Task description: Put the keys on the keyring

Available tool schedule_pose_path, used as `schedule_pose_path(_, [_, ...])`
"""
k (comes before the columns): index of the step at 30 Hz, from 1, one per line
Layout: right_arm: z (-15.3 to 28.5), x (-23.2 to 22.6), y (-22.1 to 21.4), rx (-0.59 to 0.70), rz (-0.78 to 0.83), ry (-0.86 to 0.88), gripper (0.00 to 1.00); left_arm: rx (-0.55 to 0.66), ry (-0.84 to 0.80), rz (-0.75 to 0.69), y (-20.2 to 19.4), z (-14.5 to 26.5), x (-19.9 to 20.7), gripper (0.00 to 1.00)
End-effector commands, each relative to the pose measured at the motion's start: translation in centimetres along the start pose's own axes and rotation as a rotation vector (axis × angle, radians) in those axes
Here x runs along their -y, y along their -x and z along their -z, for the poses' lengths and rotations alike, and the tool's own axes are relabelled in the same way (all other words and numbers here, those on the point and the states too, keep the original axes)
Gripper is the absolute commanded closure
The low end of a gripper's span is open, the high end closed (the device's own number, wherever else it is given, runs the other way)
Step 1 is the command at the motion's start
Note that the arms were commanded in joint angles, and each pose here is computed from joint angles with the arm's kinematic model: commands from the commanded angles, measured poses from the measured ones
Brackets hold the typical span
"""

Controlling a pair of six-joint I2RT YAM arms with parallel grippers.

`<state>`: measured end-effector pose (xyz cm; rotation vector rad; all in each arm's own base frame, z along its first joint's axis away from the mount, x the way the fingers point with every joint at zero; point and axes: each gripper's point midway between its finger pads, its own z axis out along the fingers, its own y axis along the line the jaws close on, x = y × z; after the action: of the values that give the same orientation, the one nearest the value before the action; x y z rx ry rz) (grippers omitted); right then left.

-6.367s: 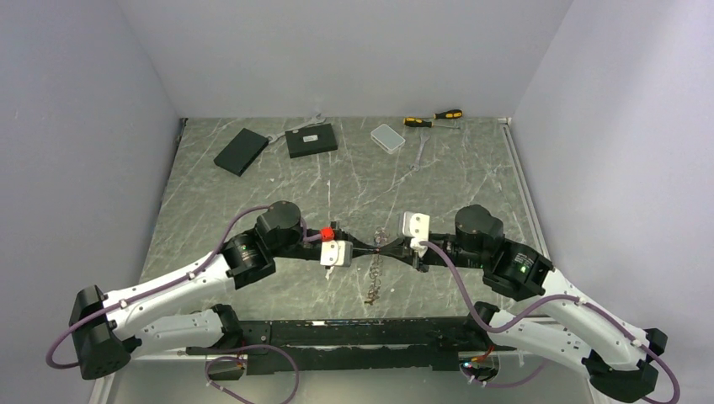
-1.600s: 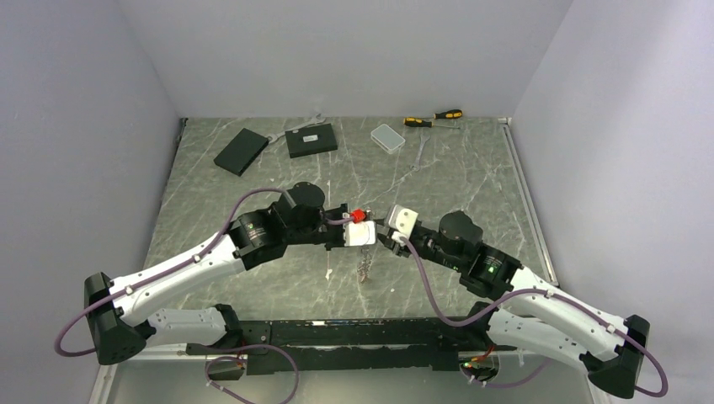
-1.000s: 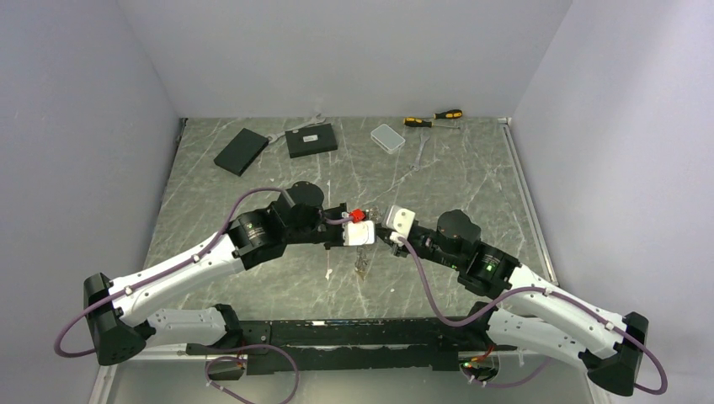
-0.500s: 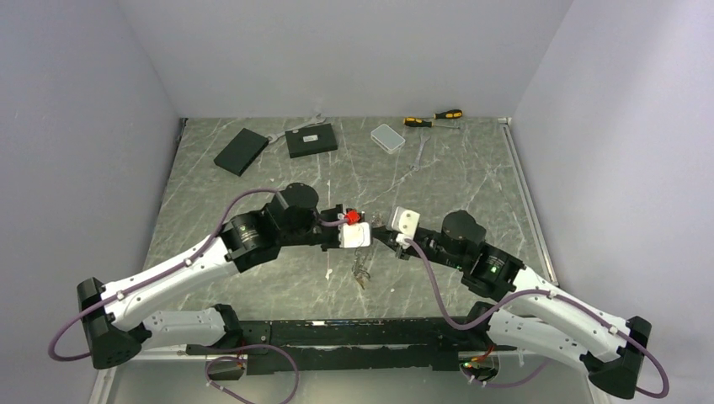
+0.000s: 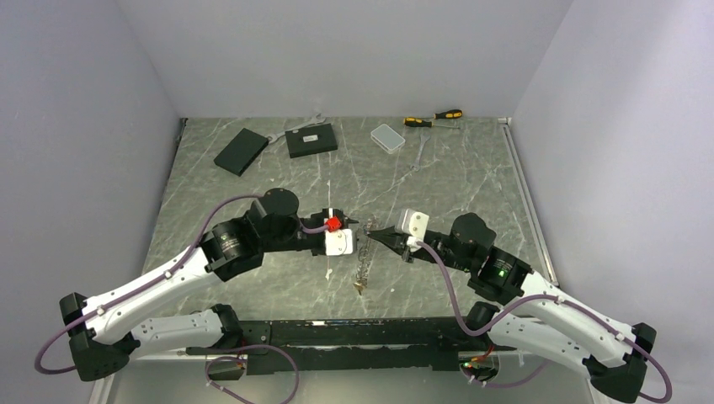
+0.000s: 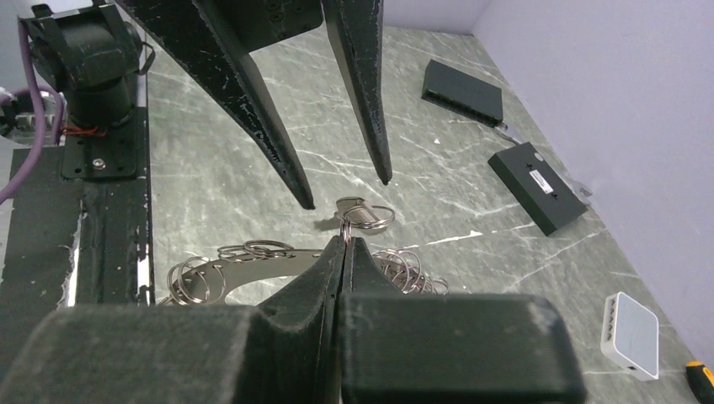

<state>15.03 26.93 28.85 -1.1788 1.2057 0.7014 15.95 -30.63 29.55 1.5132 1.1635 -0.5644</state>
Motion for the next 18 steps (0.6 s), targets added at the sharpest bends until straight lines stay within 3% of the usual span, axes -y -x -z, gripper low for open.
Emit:
schedule_pose_path(1, [0.8,0.8,5.2,0.147,0.024,-0.017,1.0,0.095,-0.038,-0.006,2.2,-0.1,0.4,0.56])
schedule_pose_path(8, [1.2,0.9,5.9,0.167,0.024,-0.02,1.0,0.157,-0.078,-0.042,2.9,-0.1,1.3,0.52])
schedule_pose_path(18, [1.3,0.7,6.4,0.178,0.016,-0.009,1.0,0.164,-0.025,-0.122,2.0,-0.8,0.6,0.57])
